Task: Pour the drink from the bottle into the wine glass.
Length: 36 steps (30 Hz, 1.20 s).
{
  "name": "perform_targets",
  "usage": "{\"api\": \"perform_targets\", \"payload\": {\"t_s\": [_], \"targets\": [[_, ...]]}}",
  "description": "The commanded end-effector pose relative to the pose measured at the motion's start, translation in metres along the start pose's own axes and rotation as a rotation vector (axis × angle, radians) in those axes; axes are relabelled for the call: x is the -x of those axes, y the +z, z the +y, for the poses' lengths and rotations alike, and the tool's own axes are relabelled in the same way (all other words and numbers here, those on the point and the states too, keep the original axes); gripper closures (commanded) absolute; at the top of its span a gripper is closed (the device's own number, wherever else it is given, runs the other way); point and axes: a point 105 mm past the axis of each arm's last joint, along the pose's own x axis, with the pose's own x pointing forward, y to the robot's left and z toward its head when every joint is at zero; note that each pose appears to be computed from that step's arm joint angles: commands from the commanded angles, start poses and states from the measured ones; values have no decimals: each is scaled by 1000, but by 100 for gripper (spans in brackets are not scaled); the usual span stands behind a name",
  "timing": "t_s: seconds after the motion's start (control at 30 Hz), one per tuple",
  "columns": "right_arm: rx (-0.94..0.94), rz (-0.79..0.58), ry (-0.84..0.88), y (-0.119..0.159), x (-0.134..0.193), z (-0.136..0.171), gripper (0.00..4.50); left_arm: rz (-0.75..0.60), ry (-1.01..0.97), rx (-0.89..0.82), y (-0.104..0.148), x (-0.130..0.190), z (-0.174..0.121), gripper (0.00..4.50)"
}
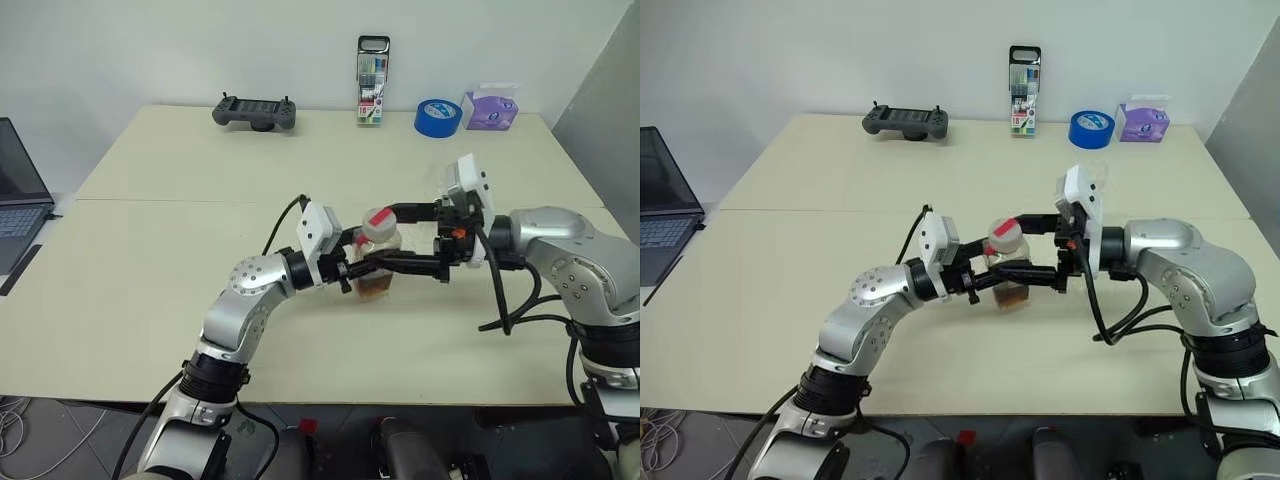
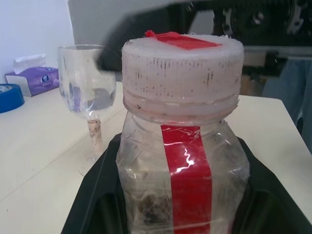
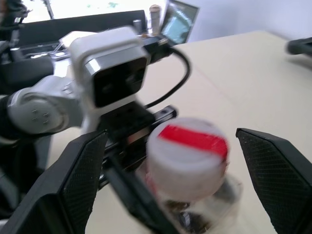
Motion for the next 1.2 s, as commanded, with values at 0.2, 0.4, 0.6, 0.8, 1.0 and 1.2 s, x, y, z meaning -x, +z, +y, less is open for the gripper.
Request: {"api": "perform_targets", "payload": {"t_s": [0.2,0.4,0.6,0.8,1.0,1.2], "targets": [[23,-46,-164,16,-1,8,0,-60,-18,-46,16,-4,-2,258],[7,-13,-320,13,-2,8,0,-56,-17,-47,15,-3,-1,258],[10,-8,-498,15,0,8,0,-53,-5,-47,13,-1,1,258],[-36,-10,-537,10,-6,30,0,-50,26,-61,11,-4,10,258],[-157,-28,-663,1,-5,27,0,-58,17,-74,13,-10,14,258],[-185,-45,-720,3,-4,21,0,-57,12,-76,11,-11,13,258]]}}
